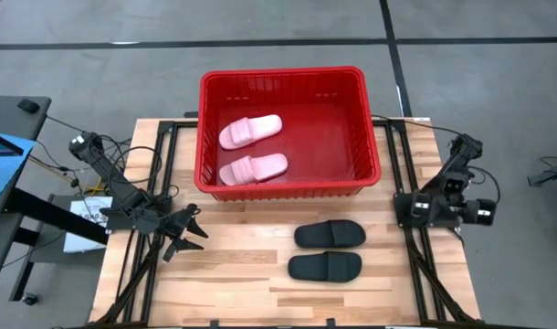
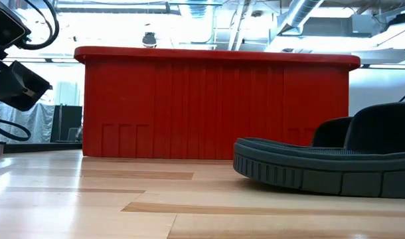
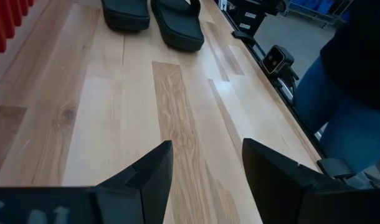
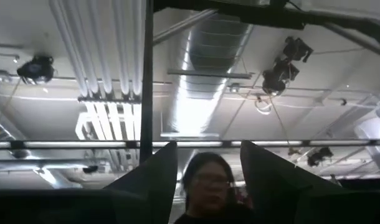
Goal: Pick and place slides into bin
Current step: Put the top black slide into the red bin
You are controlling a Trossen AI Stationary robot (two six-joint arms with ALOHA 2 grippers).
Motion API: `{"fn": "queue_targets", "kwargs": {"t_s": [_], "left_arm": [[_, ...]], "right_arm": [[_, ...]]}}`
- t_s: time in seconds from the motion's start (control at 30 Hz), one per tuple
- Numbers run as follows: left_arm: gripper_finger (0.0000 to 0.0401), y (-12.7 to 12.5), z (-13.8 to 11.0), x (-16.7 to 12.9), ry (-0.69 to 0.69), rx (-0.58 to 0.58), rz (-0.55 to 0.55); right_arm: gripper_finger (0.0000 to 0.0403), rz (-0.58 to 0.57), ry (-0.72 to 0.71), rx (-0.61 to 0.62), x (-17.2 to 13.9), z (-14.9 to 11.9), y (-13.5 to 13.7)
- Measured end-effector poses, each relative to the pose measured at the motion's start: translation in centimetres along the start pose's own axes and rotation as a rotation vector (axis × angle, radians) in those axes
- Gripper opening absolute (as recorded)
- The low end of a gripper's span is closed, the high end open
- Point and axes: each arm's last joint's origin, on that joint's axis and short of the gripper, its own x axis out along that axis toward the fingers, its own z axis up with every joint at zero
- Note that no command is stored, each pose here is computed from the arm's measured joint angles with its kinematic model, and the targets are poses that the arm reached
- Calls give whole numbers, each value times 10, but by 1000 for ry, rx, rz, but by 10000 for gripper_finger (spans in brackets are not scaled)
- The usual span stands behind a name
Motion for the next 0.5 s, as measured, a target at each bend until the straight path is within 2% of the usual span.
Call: {"fn": "queue_targets", "kwargs": {"t_s": [0.27, 0.43, 0.5], "left_arm": [[183, 0, 0, 0, 1, 0, -1], [183, 0, 0, 0, 1, 0, 0], [183, 0, 0, 0, 1, 1, 0]], "right_arm": [[166, -82, -22, -281, 0, 1, -2], [166, -261, -33, -555, -1, 2, -7], [166, -334, -33, -607, -1, 2, -9]]}}
